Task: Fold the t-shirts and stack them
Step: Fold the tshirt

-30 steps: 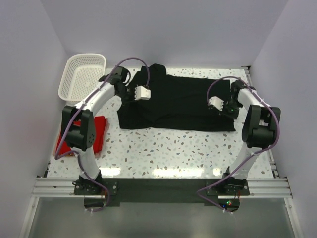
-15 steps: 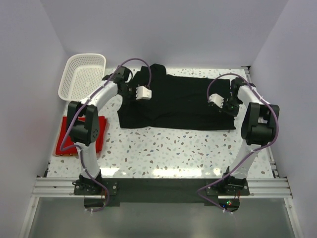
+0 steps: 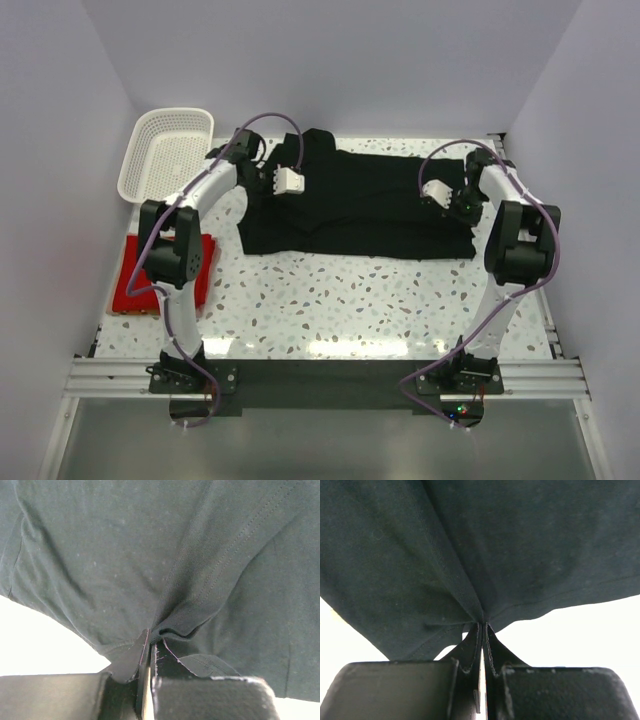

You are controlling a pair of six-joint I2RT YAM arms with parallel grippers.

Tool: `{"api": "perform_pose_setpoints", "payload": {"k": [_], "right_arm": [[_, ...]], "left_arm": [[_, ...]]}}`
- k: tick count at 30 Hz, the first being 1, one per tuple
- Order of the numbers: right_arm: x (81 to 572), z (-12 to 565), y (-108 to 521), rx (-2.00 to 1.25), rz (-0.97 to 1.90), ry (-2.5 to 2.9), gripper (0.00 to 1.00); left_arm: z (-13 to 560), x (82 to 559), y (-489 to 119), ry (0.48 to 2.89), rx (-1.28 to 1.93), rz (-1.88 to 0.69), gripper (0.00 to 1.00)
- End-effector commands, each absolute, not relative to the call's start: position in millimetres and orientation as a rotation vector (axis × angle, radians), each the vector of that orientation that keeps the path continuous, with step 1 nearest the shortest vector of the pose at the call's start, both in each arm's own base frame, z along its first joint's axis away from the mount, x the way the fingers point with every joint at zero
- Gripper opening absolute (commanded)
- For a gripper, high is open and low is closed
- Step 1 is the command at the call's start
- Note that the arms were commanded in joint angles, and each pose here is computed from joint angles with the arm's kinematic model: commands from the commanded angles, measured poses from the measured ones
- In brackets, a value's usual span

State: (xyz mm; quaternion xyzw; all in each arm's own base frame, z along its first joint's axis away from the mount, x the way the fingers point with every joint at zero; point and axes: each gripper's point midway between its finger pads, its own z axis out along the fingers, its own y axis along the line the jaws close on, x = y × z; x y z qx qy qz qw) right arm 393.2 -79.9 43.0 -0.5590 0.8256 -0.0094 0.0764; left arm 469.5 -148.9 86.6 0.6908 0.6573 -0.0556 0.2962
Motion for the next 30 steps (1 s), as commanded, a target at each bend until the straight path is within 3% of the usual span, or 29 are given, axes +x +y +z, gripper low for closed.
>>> {"api": "perform_pose_setpoints", "payload": {"k": [1,9,10,12,16,30], "right_arm": [[399.9,52.4,-88.3,-1.643,-0.062,2.499,0.00],[406.9,51.6,-91.2,-1.625,-0.088,2.512,0.00],[406.6,50.2,-91.5,-1.627,-0.085,2.516,0.07],[408.8,50.9,-92.9,-1.626,-0.098,2.516,0.10],[412.5,51.8,-94.0,-1.618,-0.109,2.516,0.00],[425.3,54.9,-95.5,-1.594,-0.166,2.496,0.00]], "left_arm": [[103.4,488.7,-146.4,1.688,1.823,-0.079,0.00],[100.0,489.2,-146.5,1.690,1.824,-0.081,0.00],[100.7,489.3,-146.3,1.690,1.824,-0.078,0.00],[99.9,489.4,-146.0,1.692,1.824,-0.078,0.00],[99.3,490.7,-145.5,1.692,1.826,-0.071,0.00],[98.0,500.4,-142.5,1.715,1.795,-0.037,0.00]]}}
